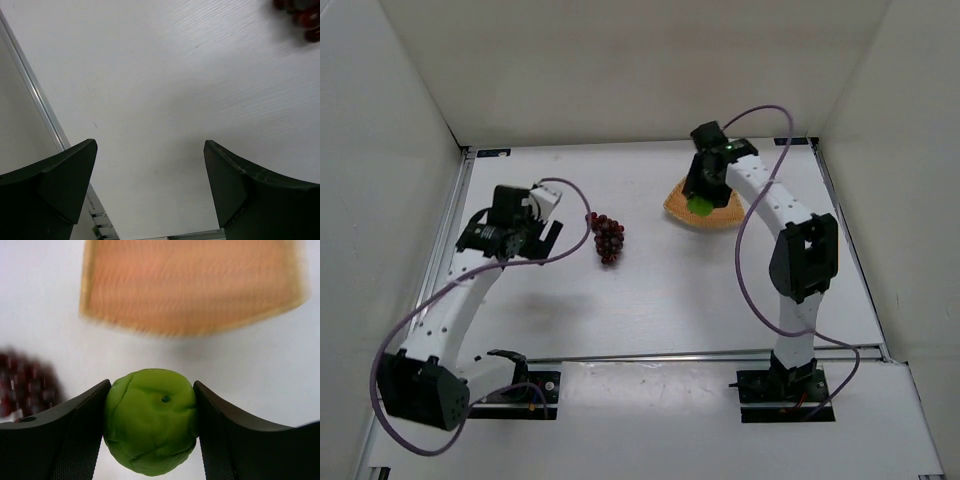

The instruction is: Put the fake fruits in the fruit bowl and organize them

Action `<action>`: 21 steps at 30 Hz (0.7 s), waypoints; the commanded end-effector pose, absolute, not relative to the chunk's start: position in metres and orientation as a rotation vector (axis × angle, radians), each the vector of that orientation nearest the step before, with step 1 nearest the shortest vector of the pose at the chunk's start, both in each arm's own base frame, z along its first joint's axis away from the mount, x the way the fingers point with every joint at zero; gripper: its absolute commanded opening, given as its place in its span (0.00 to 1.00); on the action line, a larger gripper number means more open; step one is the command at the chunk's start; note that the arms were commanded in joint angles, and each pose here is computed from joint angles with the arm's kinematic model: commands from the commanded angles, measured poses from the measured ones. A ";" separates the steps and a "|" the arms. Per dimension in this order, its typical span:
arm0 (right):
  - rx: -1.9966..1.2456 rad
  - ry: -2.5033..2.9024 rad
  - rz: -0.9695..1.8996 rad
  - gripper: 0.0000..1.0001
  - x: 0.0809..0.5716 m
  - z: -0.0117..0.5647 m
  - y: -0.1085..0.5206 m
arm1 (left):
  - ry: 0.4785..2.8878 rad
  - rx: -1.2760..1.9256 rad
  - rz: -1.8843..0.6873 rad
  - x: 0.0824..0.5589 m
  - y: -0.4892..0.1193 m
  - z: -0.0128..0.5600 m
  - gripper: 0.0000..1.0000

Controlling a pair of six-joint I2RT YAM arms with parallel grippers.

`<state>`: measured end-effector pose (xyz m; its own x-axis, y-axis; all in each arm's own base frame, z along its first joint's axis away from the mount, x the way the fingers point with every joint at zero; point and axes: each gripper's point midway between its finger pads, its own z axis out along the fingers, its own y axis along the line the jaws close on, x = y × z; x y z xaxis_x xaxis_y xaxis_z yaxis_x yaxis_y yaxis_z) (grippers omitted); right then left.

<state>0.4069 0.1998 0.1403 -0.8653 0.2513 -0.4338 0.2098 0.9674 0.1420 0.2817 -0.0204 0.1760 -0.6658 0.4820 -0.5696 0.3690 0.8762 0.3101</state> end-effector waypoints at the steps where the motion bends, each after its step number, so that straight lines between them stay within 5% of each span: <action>1: 0.464 2.637 -0.050 0.30 0.454 0.112 0.138 | 2.329 0.746 0.252 0.303 -0.053 0.199 0.99; 4: 0.484 2.685 -0.037 0.34 0.469 0.090 0.128 | 2.377 0.821 0.175 0.316 -0.091 0.191 0.99; 7: 0.450 2.683 0.082 0.50 0.482 0.093 0.139 | 2.435 0.834 0.040 0.324 -0.125 0.182 0.99; 10: 0.449 2.674 0.082 0.93 0.485 0.093 0.135 | 2.465 0.837 -0.059 0.335 -0.154 0.173 0.99; 11: 0.463 2.663 0.084 1.00 0.487 0.098 0.130 | 2.475 0.828 -0.061 0.341 -0.157 0.171 0.99; 21: 0.497 2.439 0.012 1.00 0.436 0.200 0.080 | 2.610 0.875 -0.166 0.359 -0.197 0.126 0.99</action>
